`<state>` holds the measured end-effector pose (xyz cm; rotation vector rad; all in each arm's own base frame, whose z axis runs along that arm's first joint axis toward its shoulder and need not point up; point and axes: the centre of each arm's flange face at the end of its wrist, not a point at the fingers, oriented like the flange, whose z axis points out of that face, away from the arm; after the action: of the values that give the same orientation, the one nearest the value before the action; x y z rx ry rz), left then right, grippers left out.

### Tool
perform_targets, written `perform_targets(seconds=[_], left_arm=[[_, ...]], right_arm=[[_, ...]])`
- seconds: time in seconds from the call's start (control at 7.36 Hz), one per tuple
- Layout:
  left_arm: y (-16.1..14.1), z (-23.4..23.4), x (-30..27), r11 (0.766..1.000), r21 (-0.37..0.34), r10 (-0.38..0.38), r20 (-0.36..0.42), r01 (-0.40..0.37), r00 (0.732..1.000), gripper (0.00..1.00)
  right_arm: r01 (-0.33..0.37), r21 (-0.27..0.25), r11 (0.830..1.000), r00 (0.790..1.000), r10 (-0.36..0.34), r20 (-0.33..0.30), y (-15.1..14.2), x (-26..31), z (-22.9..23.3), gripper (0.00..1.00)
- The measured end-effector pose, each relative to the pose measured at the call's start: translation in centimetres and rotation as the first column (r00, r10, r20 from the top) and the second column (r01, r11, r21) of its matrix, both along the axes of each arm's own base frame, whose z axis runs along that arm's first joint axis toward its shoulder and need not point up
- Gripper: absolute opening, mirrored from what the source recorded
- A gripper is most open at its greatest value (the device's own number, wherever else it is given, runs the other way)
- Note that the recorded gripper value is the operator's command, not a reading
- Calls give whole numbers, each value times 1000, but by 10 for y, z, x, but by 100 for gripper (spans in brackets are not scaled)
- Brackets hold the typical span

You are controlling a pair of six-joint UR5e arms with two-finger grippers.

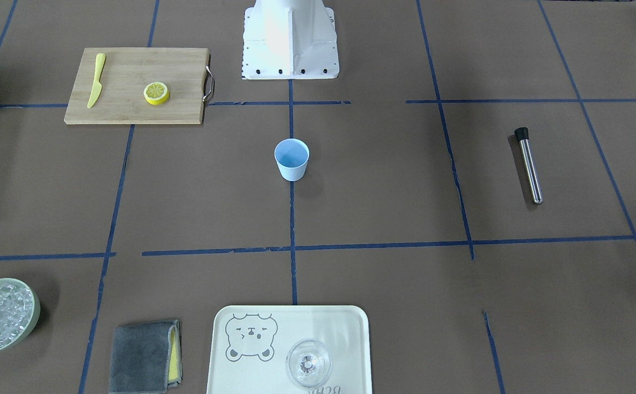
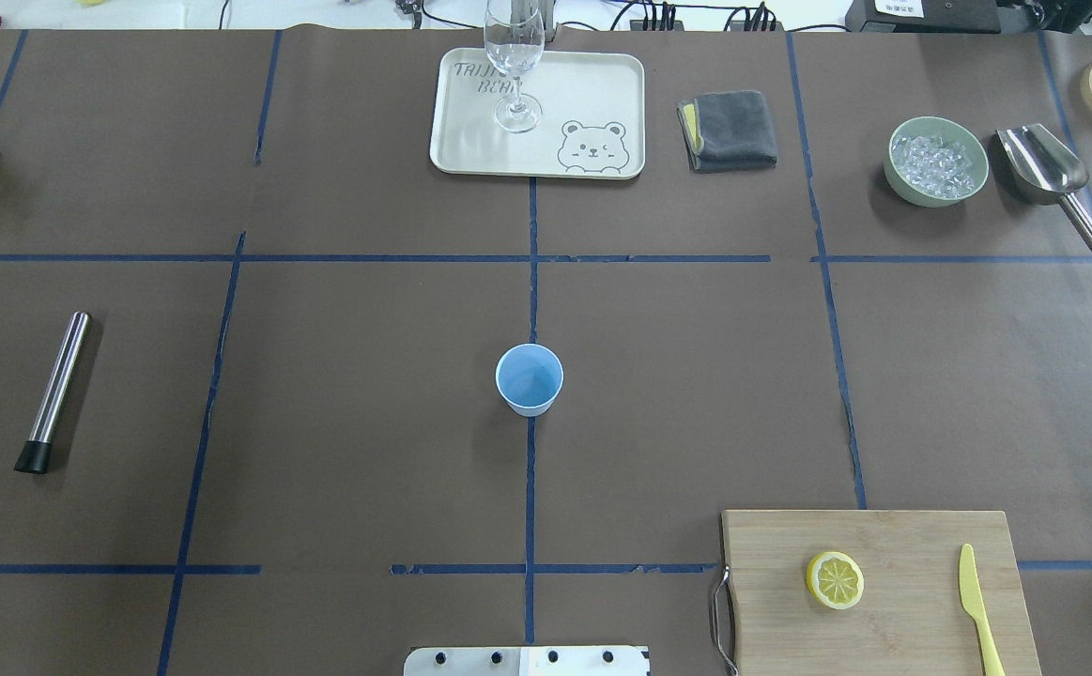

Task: Squeeze lemon into cup

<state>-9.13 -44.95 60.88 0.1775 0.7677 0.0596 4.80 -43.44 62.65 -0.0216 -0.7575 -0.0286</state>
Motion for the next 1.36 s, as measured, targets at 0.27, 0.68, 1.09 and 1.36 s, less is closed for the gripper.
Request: perform_targets(seconds=[0.27,0.68,1.09,1.36], left_arm=[[-1,-1,0,1000,10,0,2,0,1000,100],[-2,-2,0,1000,18,1,3,-1,1000,100],[-2,-2,0,1000,18,1,3,-1,1000,100],[-2,-3,0,1000,19,0,3,0,1000,100]], right_arm=[[0,0,1000,1000,0,1,0,0,0,100],[0,3,1000,1000,0,2,-1,-1,-2,100],[0,2,1000,1000,0,2,-1,-1,-1,100],[0,5,1000,1000,0,2,-1,-1,-3,100]])
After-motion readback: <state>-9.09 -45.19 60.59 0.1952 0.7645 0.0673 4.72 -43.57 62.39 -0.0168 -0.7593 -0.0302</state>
